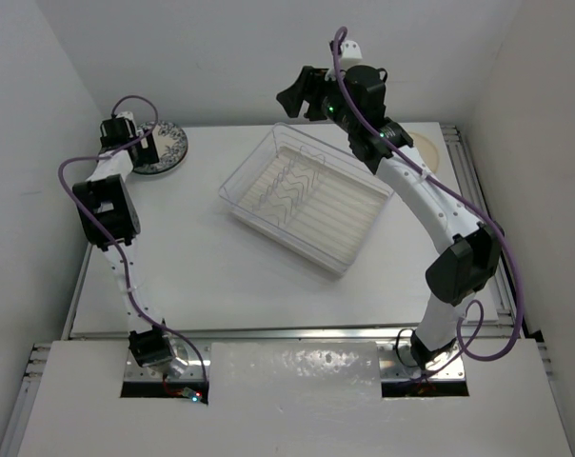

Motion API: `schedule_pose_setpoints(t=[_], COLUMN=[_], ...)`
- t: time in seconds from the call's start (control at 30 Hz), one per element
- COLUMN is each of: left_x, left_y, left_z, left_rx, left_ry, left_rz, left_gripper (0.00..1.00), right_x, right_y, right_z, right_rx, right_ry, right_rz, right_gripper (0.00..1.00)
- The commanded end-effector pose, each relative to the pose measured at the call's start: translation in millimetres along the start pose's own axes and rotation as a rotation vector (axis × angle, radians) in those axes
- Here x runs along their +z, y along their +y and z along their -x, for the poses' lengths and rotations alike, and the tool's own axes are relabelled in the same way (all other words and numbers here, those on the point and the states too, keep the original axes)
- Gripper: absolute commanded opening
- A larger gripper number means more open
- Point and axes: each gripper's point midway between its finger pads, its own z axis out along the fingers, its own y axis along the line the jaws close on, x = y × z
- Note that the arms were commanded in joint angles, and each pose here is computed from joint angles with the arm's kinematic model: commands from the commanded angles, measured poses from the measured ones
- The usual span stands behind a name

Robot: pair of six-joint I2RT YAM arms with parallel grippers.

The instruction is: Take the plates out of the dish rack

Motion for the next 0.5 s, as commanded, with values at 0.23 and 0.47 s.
schedule_pose_setpoints(t=[0.23,0.47], left_x=[-79,-177], left_y=[15,-5], left_z=[91,143], left_rx=[-0.031,0.017], left_ry=[-0.180,-0.274], left_rz=[0.066,-0.073], left_gripper=[1.00,1.00], right_x=[-35,-131], right_y=[-71,-197], right_z=[16,21], right_rx=[-0.096,-0.041], right_ry=[0.055,0.132], right_rz=[-0.264,-0.652], right_gripper=[0.76,0.80])
